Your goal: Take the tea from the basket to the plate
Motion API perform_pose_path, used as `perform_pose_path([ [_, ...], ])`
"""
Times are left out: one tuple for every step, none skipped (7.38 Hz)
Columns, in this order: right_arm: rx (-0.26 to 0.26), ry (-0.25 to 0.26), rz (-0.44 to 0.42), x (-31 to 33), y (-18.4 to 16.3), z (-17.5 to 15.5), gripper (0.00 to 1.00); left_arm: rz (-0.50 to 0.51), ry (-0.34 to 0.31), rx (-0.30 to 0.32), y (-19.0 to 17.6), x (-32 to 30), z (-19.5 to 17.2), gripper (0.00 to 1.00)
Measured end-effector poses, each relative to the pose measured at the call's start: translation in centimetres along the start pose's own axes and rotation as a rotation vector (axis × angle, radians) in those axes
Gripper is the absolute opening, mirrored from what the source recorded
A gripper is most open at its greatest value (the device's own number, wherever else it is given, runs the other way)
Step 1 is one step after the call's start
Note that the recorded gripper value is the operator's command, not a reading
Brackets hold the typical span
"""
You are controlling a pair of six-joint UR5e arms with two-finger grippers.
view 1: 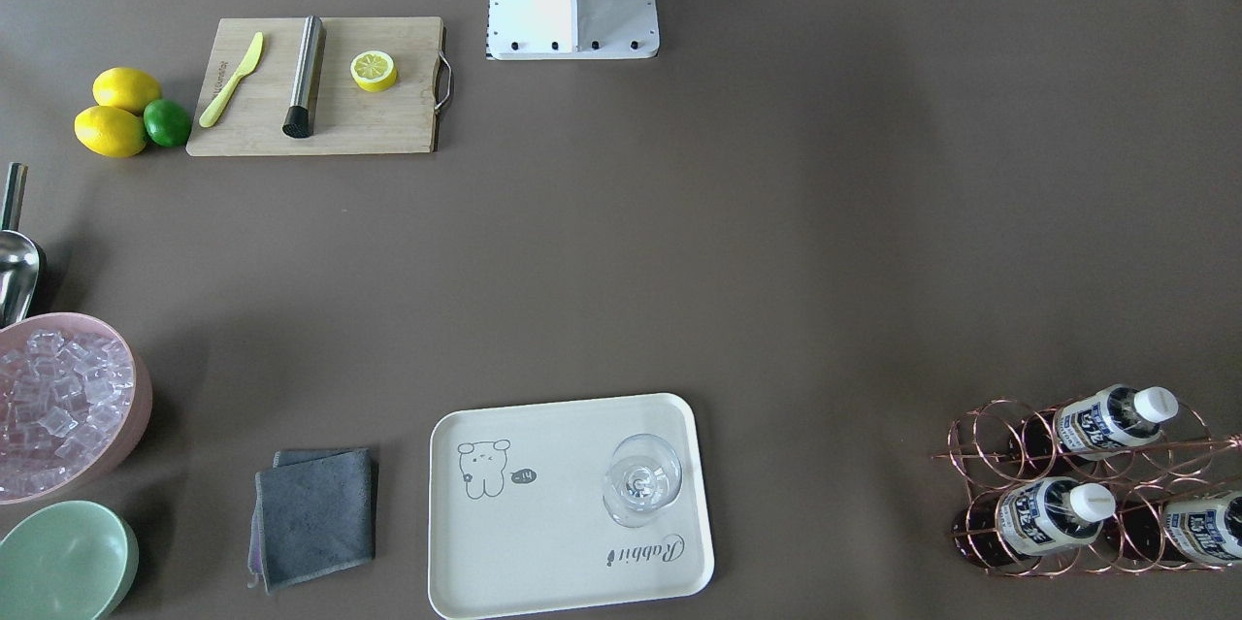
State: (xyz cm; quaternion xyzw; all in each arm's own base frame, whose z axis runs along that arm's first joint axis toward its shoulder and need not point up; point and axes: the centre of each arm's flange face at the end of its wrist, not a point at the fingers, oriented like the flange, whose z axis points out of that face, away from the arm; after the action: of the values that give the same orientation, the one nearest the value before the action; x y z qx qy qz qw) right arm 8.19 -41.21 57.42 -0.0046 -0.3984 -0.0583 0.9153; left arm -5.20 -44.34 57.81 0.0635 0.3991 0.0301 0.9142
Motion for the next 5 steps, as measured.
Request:
perform_pose_path([
  [0.000, 0.000, 0.000, 0.0, 0.0, 0.0, 1.00, 0.053, 0.012, 0.035, -2.1, 2.0, -1.4, 0.98],
  [0.000, 0.000, -0.001, 0.0, 0.0, 0.0, 1.00, 0.125, 0.017, 0.056, -3.3, 3.3, -2.3, 0.98],
  [0.000, 0.000, 0.000, 0.0, 0.0, 0.0, 1.00, 0.218, 0.012, 0.071, -4.3, 4.0, -2.9, 0.99],
  [0.000, 0.000, 0.000, 0.0, 0.0, 0.0, 1.00, 0.299, 0.004, 0.084, -5.9, 4.8, -3.4, 0.99],
  [0.000, 0.000, 0.000, 0.0, 0.0, 0.0, 1.00, 0.378, -0.004, 0.087, -7.8, 5.4, -3.4, 0.98],
])
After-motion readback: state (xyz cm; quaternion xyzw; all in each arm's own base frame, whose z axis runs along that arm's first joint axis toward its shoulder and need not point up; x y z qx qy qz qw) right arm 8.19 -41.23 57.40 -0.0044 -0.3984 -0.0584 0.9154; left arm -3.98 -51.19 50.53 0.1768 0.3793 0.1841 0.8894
